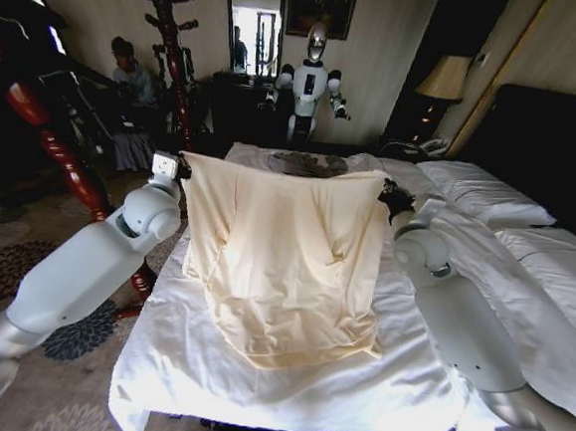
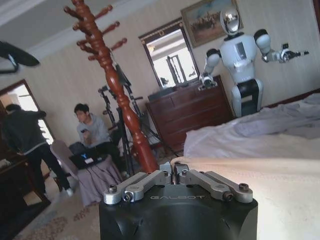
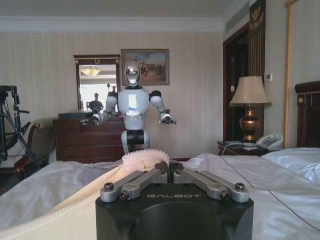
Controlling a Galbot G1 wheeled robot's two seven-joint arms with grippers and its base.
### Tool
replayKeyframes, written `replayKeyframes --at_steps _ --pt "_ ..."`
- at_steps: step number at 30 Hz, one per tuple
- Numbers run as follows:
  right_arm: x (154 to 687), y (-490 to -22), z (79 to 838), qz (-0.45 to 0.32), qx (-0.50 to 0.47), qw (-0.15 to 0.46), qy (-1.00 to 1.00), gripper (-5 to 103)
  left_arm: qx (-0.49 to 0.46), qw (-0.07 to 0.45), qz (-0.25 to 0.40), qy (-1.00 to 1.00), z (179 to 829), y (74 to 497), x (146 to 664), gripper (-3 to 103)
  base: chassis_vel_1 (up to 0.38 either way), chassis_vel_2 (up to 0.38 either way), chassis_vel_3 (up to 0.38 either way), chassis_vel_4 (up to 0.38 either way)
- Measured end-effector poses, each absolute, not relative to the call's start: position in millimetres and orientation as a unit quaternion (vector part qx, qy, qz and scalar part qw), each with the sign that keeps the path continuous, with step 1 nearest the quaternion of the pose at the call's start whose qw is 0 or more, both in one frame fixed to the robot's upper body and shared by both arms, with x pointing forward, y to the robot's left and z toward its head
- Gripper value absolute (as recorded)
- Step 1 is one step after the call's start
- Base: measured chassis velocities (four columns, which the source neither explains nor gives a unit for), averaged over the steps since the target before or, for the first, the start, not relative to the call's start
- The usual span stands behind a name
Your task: Pick up the clothes from the bed and hang them on the clothes hanger.
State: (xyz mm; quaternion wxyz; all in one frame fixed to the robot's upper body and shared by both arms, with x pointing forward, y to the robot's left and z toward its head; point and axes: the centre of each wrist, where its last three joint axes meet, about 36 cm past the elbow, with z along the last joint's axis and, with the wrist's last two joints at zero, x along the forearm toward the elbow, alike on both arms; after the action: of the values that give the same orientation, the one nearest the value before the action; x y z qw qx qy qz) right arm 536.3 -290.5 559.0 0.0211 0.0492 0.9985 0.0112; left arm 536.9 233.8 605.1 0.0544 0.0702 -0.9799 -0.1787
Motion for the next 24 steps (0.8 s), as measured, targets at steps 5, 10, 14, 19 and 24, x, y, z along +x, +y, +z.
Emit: replayKeyframes --at_steps 5,10,14,19,24 --pt "551 -285 529 0.007 0.058 -0.002 0.998 1 0.051 0.092 -0.159 -0.982 569 221 552 2 0.0 0.0 0.0 0.0" --pt "566 -286 509 -0.001 0.07 -0.014 0.997 1 0.04 0.108 -0.133 -0.984 550 214 567 2 0.0 0.0 0.0 0.0" --pt "576 -289 497 -0.001 0.076 -0.024 0.997 1 0.032 0.116 -0.108 -0.987 541 210 582 2 0.0 0.0 0.0 0.0" --pt "580 -290 490 -0.002 0.08 -0.031 0.996 1 0.018 0.132 -0.077 -0.988 535 209 587 2 0.0 0.0 0.0 0.0" --pt "582 -290 487 -0.001 0.079 -0.034 0.996 1 0.003 0.14 -0.059 -0.988 526 210 585 2 0.0 0.0 0.0 0.0"
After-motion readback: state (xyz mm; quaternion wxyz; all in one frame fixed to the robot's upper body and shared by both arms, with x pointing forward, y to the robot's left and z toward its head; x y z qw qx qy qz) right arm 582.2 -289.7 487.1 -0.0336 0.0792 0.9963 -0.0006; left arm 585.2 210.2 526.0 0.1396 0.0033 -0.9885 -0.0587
